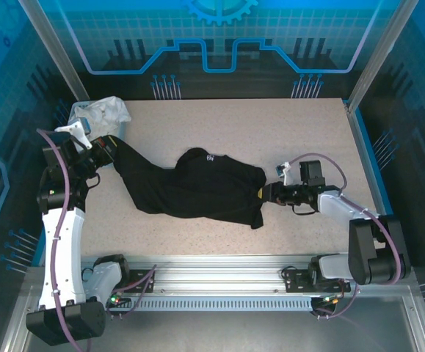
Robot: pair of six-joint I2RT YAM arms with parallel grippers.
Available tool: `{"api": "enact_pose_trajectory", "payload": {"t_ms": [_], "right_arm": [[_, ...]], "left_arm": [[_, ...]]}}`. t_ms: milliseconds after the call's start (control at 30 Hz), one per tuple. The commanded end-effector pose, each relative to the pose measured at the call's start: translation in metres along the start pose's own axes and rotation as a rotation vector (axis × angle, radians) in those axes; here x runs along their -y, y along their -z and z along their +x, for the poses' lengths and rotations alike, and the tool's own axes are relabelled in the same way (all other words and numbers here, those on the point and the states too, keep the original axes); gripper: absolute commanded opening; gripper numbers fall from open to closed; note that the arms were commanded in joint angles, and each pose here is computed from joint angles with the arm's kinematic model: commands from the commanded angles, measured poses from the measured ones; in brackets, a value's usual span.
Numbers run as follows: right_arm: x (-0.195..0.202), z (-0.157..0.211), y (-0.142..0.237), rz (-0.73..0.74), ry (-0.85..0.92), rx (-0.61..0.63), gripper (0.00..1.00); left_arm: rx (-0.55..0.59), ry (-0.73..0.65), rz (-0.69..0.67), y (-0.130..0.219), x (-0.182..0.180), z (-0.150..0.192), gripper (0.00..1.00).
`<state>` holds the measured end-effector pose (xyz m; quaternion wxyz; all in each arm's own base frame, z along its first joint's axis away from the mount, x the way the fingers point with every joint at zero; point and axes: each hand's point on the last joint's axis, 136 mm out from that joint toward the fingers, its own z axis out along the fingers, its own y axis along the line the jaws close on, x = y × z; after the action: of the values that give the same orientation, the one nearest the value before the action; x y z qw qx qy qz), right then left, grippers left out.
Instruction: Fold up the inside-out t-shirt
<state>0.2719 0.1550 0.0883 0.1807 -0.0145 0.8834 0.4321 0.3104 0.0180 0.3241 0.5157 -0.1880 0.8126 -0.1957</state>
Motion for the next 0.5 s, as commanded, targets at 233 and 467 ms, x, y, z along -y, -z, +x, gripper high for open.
{"api": "enact_pose_trajectory", "payload": {"t_ms": [233,467], "right_arm": [[0.017,0.014,0.005,0.131,0.024,-0.007,0.41],[0.023,0.018,0.006,0.216,0.055,-0.014,0.46]], "left_arm": [[0.012,-0.005,0.045,-0.001,0.008,-0.001,0.0],[0.008,-0.002,0.045,-0.002,0.008,-0.001,0.0]]}}
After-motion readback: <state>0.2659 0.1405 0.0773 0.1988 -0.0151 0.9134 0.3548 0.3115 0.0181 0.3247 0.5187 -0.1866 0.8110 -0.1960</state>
